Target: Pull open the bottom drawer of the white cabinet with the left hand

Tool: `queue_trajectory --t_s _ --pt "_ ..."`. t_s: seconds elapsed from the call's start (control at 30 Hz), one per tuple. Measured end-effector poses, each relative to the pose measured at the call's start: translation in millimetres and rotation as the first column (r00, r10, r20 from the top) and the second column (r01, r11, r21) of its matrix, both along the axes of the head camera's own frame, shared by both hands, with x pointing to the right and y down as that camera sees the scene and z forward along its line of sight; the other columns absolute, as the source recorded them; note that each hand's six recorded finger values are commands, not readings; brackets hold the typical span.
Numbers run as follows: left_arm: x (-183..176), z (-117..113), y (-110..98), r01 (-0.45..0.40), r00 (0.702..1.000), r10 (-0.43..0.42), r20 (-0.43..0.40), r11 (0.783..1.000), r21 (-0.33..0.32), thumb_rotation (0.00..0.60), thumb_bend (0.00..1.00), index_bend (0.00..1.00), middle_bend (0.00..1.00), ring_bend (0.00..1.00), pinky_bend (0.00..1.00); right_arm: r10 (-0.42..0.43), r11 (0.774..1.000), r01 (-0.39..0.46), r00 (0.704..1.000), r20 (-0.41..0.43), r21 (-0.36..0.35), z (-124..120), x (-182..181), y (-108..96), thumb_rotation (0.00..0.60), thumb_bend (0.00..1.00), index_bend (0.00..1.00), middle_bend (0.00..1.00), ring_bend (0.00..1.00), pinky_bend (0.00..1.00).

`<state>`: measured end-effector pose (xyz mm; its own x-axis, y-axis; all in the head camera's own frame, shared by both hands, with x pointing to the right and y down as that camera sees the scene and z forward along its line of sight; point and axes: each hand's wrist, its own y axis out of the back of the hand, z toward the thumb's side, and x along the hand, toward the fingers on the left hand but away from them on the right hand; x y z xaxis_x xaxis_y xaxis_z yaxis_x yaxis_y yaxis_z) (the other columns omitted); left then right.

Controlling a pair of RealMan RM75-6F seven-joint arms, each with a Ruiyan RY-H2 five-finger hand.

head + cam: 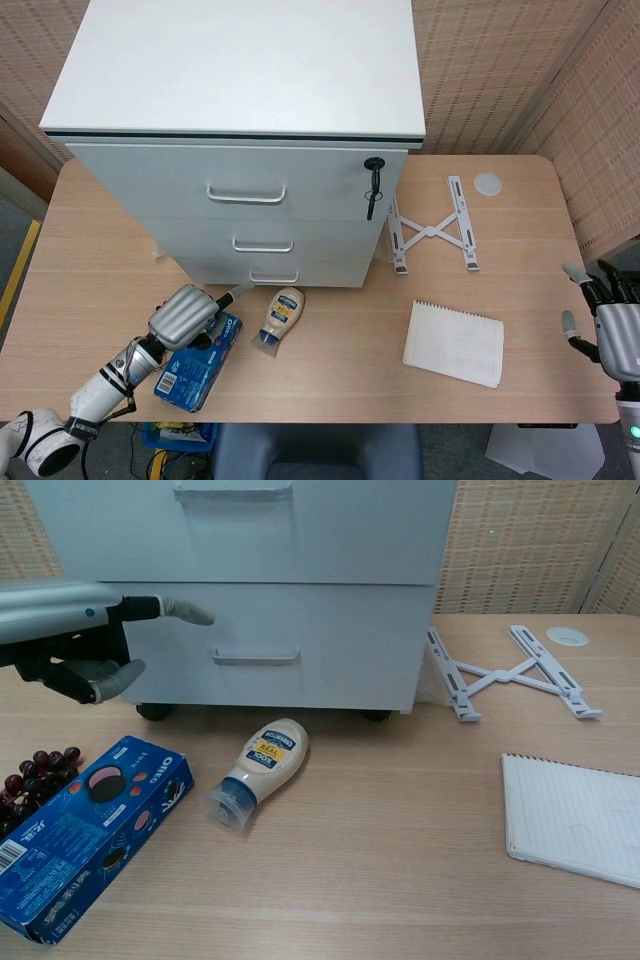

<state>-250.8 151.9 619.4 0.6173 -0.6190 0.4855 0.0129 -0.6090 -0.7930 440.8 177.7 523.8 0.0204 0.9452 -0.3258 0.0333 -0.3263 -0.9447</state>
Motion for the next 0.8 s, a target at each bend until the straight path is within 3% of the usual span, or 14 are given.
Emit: queue_trajectory --t_s 0.13,0.8 --pt "9 11 2 0.005 1.0 -0.005 -0.001 1.0 -0.021 0.6 0.64 0.14 0.97 0.98 1.0 0.001 1.0 -0.001 1.0 -0.002 -0.011 3 0 3 0.6 0.43 0.16 0.28 0.19 0.18" --pt "18 41 -19 0.073 0.997 -0.07 0.04 0.995 -0.074 0.6 0.64 0.15 0.97 0.98 1.0 0.006 0.999 -0.006 1.0 0.004 -0.04 13 2 17 0.6 0.43 0.16 0.28 0.19 0.18"
